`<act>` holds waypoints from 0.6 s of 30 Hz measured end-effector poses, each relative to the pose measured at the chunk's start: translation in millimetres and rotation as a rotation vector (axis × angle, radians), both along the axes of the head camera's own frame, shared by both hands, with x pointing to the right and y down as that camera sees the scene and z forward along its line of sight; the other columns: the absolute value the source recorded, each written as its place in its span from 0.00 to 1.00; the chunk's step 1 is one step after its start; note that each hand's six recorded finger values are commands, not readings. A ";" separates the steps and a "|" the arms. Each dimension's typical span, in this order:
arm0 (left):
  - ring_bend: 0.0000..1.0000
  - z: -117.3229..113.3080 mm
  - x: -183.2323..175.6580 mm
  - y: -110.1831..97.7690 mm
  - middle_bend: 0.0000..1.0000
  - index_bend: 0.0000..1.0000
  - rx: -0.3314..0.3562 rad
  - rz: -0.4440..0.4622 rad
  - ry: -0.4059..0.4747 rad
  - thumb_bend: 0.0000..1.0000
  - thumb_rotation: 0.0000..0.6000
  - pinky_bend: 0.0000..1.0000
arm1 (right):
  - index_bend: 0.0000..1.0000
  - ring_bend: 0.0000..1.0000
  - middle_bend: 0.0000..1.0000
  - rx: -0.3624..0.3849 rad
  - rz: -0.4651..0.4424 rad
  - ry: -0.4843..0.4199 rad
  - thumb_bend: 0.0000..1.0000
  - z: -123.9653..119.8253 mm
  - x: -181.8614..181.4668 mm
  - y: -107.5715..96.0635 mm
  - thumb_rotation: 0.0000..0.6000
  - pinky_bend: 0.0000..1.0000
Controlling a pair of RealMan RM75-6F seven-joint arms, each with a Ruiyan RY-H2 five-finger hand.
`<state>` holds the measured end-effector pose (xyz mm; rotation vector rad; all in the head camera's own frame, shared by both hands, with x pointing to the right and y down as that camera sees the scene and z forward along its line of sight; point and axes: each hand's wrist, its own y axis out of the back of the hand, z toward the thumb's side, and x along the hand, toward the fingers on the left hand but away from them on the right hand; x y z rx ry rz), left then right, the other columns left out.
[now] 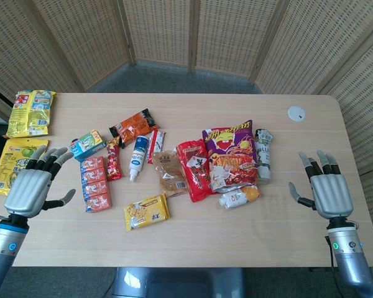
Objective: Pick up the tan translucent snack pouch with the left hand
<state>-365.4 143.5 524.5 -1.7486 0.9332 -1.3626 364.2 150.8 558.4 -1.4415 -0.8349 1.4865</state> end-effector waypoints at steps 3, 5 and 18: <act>0.15 2.6 -1.0 1.3 0.15 0.16 -0.011 -0.001 0.002 0.34 0.83 0.00 | 0.00 0.00 0.24 -0.001 -0.002 -0.001 0.44 0.1 -1.4 -0.2 0.12 0.00; 0.15 3.4 -1.8 1.8 0.15 0.16 -0.014 -0.001 0.003 0.34 0.83 0.00 | 0.00 0.00 0.24 -0.002 -0.006 -0.002 0.44 -0.3 -2.8 -0.2 0.12 0.00; 0.15 4.0 1.6 0.1 0.15 0.15 -0.026 0.023 0.009 0.34 0.82 0.00 | 0.00 0.00 0.24 0.008 0.001 -0.006 0.44 -5.5 -2.7 2.6 0.11 0.00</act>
